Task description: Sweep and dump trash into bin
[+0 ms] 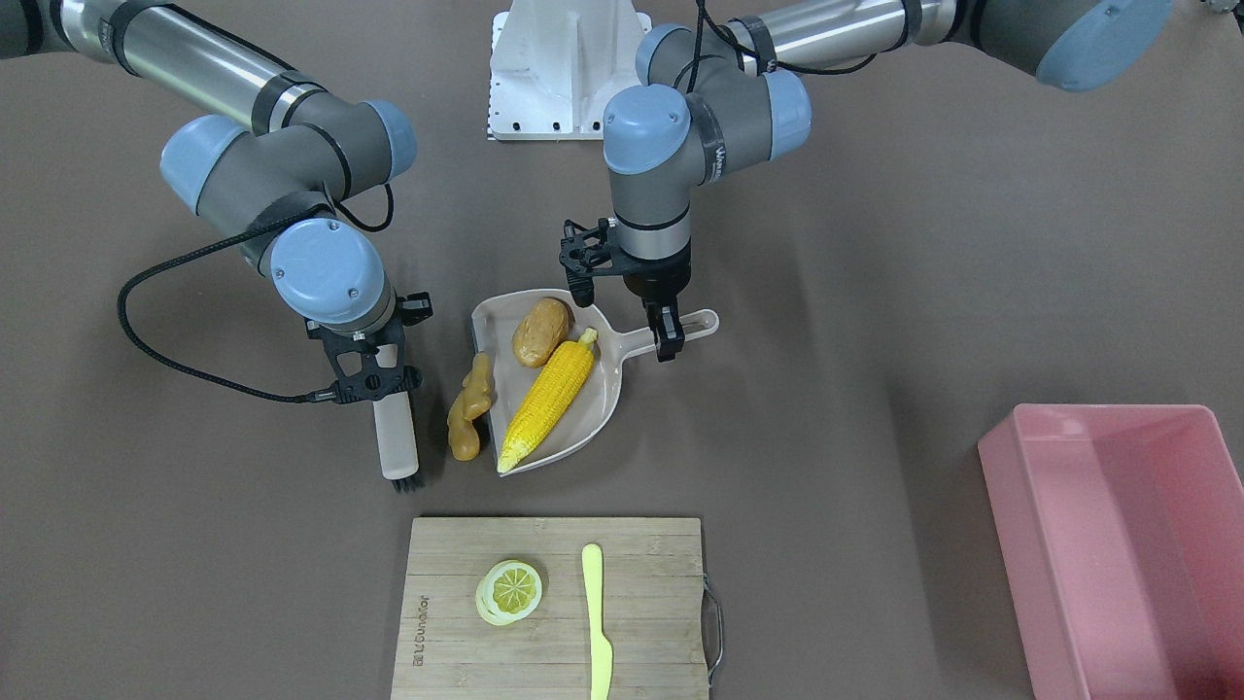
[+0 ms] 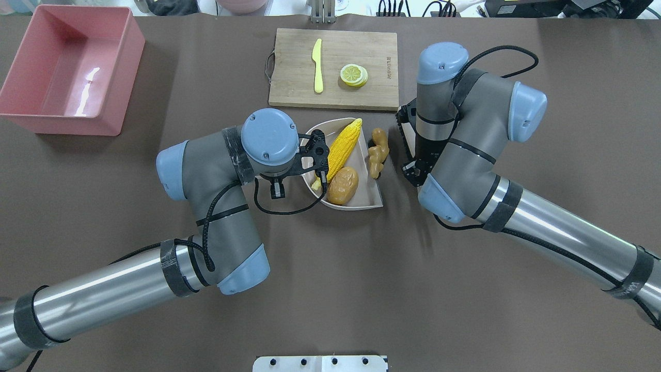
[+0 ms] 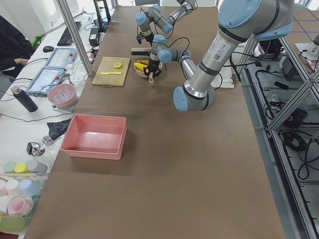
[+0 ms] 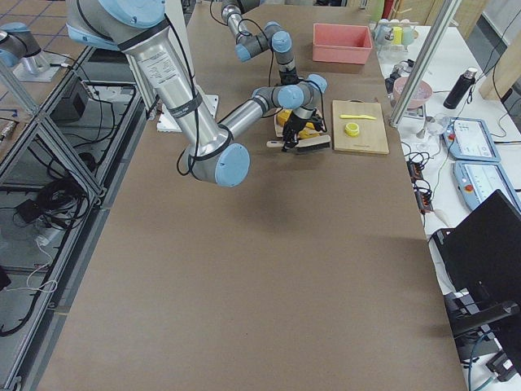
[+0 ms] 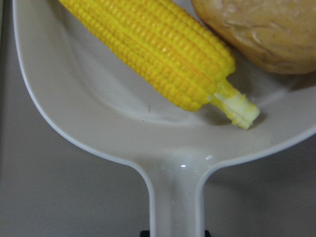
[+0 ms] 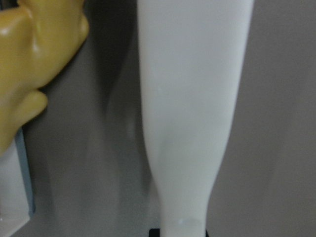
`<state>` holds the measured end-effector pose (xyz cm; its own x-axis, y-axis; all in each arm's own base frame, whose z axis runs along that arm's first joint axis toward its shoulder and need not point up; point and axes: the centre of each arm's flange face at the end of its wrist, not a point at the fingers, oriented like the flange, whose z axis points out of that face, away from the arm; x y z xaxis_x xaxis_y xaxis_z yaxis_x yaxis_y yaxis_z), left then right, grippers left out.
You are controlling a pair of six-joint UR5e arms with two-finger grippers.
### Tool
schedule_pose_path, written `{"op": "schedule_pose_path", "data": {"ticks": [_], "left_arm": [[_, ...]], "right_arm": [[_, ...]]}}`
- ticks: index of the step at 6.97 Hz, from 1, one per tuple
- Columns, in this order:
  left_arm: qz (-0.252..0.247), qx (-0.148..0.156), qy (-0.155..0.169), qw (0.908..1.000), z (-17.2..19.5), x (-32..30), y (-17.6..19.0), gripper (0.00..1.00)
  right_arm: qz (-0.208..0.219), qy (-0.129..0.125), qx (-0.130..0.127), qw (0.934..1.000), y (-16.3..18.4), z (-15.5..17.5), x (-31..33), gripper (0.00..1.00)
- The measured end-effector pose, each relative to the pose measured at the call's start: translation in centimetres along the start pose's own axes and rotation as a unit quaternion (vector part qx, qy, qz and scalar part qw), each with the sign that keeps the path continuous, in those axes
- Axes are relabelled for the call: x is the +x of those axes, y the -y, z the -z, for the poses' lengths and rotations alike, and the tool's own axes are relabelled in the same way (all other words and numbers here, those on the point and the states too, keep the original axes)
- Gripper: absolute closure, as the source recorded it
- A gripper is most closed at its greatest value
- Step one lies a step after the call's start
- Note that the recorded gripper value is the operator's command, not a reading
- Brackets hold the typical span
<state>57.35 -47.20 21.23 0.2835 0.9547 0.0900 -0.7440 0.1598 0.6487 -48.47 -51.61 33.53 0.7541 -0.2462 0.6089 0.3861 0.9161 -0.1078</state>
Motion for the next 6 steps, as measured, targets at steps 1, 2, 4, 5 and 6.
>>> {"op": "schedule_pose_path", "data": {"ticks": [1, 2, 4, 5, 6], "left_arm": [[0.000, 0.000, 0.001, 1.0000, 0.0, -0.1, 0.0, 1.00], [0.000, 0.000, 0.001, 1.0000, 0.0, -0.1, 0.0, 1.00], [0.000, -0.001, 0.002, 1.0000, 0.1, -0.3, -0.2, 1.00], [0.001, -0.002, 0.003, 1.0000, 0.0, -0.6, -0.4, 1.00], [0.002, -0.003, 0.003, 1.0000, -0.1, -0.7, -0.9, 1.00]], "right_arm": [[0.008, -0.006, -0.005, 0.9999, -0.4, -1.0, -1.0, 1.00], [0.015, -0.007, -0.005, 0.9998, -0.6, -1.2, -2.2, 1.00], [0.030, 0.000, -0.002, 0.9995, -1.1, -0.2, -5.2, 1.00], [0.036, 0.004, 0.000, 0.9993, -1.4, 0.1, -6.8, 1.00], [0.041, 0.007, 0.001, 0.9991, -1.8, 0.4, -8.2, 1.00]]}}
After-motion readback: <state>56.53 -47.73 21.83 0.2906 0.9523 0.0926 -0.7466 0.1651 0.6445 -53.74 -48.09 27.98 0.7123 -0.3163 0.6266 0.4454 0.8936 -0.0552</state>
